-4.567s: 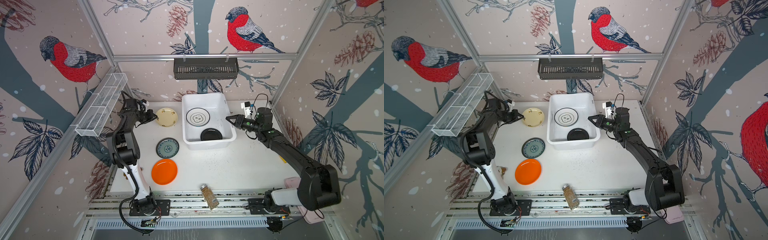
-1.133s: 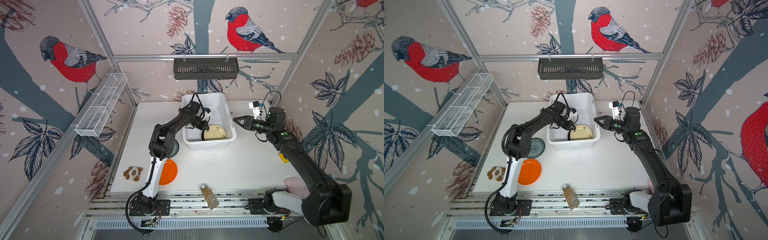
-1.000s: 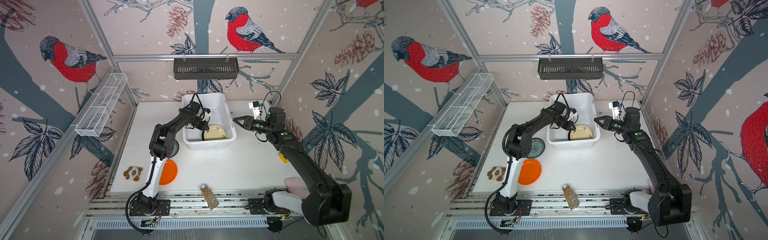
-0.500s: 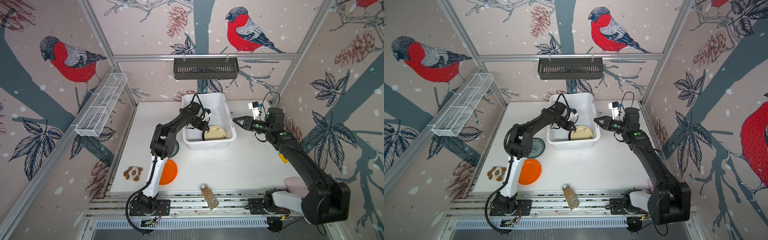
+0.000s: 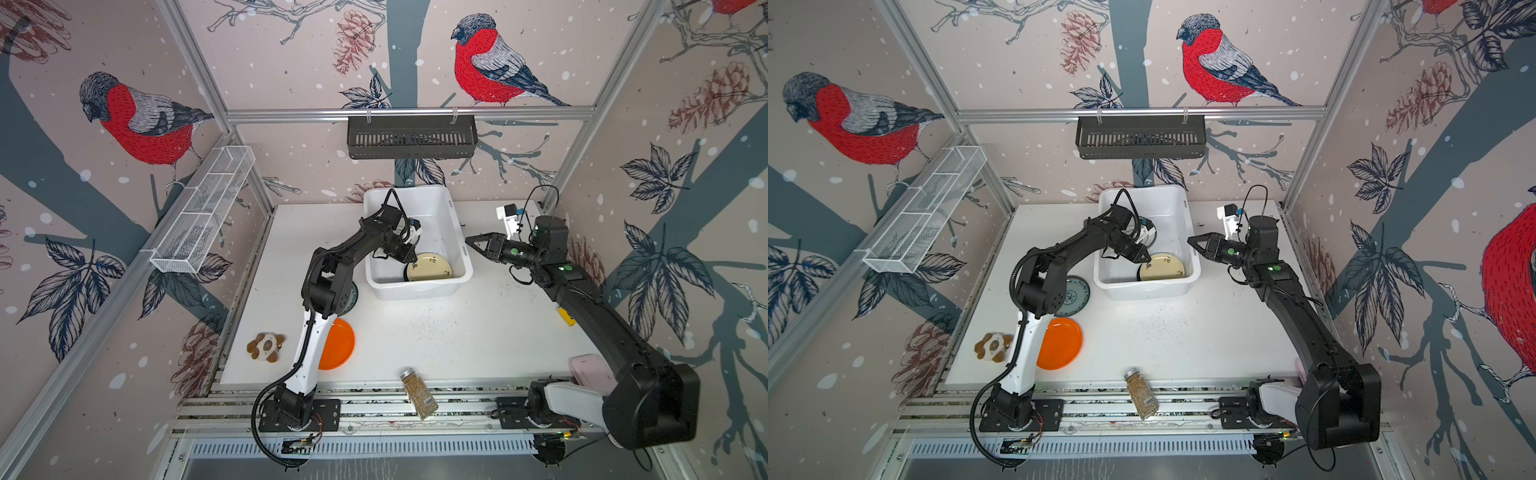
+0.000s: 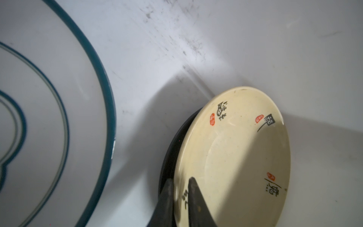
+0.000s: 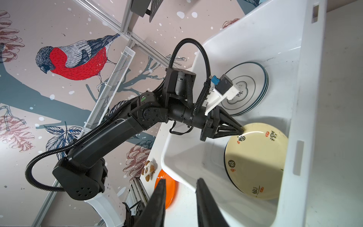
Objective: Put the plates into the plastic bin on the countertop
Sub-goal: 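Lower the cream plate onto the black plate in the bin, then open left gripper and raise it out of the bin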
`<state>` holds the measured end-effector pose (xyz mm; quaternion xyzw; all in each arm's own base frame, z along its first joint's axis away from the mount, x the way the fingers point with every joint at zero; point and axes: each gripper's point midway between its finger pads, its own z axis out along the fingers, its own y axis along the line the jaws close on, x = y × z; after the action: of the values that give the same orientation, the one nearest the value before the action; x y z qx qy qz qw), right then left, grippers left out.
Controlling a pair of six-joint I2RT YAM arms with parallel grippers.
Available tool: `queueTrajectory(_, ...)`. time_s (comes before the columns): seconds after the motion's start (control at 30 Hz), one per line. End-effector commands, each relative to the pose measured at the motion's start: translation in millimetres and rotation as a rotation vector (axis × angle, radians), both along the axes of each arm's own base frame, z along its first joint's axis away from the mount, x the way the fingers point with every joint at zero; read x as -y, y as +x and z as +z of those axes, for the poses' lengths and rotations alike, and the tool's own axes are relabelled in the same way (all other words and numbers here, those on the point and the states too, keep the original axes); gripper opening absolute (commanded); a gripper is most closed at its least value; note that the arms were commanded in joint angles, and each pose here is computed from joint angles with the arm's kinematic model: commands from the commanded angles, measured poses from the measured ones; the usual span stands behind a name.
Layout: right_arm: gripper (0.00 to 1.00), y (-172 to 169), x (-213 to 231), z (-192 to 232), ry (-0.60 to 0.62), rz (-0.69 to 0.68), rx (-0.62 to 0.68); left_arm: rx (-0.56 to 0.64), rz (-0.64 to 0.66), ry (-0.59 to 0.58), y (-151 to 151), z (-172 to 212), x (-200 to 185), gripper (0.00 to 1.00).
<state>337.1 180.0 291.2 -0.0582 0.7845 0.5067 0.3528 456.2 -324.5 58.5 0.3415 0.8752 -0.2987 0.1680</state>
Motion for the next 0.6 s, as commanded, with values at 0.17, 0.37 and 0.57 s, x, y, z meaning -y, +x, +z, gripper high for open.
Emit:
queueTrajectory(0.17, 0.29, 1.1, -0.1, 7.8, 0.007, 0.003, 0.045, -0.002, -0.018, -0.012, -2.4, 4.6, 2.7, 0.23)
queueTrajectory(0.37, 0.29, 1.0, -0.4, 7.5, 0.007, 0.004, 0.046, 0.001, -0.021, -0.015, -3.2, 8.9, 2.7, 0.28)
queueTrajectory(0.57, 0.29, 0.4, -0.3, 9.5, 0.009, 0.004, 0.05, 0.02, -0.021, -0.024, -1.7, 19.1, 2.8, 0.35)
